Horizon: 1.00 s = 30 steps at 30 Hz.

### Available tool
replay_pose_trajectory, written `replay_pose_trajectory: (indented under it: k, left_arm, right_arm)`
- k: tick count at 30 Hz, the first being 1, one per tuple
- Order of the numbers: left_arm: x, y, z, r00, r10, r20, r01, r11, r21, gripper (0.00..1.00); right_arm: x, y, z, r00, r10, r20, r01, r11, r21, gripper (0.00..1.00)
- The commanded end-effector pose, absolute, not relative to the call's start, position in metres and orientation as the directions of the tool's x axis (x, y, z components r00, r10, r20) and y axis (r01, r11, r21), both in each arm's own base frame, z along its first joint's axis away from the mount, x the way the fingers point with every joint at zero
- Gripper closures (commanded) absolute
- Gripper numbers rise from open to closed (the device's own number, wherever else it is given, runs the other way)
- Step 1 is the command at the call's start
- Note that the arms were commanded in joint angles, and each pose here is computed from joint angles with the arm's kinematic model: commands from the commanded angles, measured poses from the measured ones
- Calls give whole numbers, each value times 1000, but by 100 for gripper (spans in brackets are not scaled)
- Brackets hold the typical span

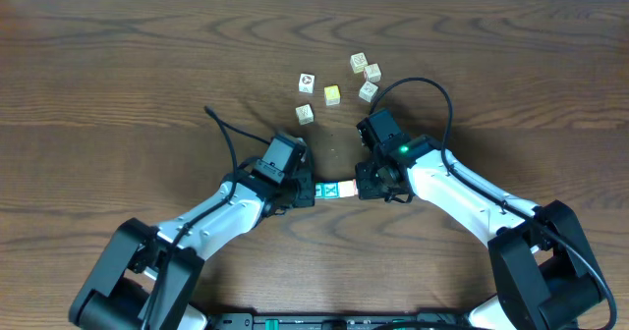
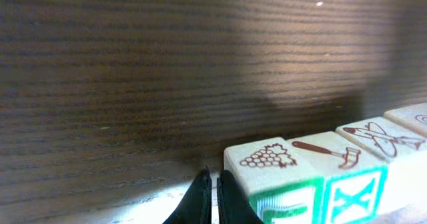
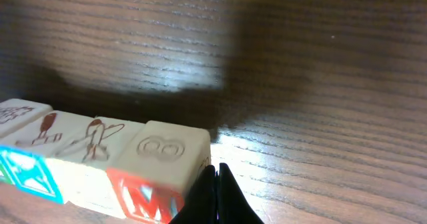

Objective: Lift 4 blocks

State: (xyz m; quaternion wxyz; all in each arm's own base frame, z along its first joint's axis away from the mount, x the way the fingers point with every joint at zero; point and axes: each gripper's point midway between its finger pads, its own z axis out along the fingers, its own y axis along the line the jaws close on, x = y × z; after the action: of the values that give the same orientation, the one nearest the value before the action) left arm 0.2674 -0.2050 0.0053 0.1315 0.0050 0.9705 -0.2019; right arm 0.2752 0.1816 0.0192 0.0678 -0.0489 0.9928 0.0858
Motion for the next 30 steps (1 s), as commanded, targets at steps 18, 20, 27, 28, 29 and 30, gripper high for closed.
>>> replay_pose_trajectory:
  k: [18, 20, 27, 28, 29, 30]
  left_arm:
    - [263, -229, 6, -968, 20, -249, 131, 890, -437, 92]
    - [263, -228, 6, -967, 22, -253, 134, 891, -434, 92]
    - [267, -223, 5, -961, 27, -274, 140, 905, -402, 92]
    - [267, -222, 4, -961, 27, -275, 139, 907, -397, 92]
    - [266, -222, 4, -962, 27, -273, 138, 908, -397, 92]
    - [266, -222, 4, -962, 27, -272, 138, 908, -396, 92]
  right_arm:
    - [253, 169, 1, -990, -96, -101, -104, 992, 75, 98]
    - [253, 164, 1, -990, -96, -101, -101, 994, 48, 98]
    - [259, 160, 1, -987, -95, -126, -98, 995, 19, 98]
    - [259, 160, 1, -987, -94, -130, -97, 995, 18, 98]
    - [260, 160, 1, -987, -93, -131, -96, 995, 18, 98]
    - [260, 160, 1, -988, -83, -131, -86, 996, 19, 98]
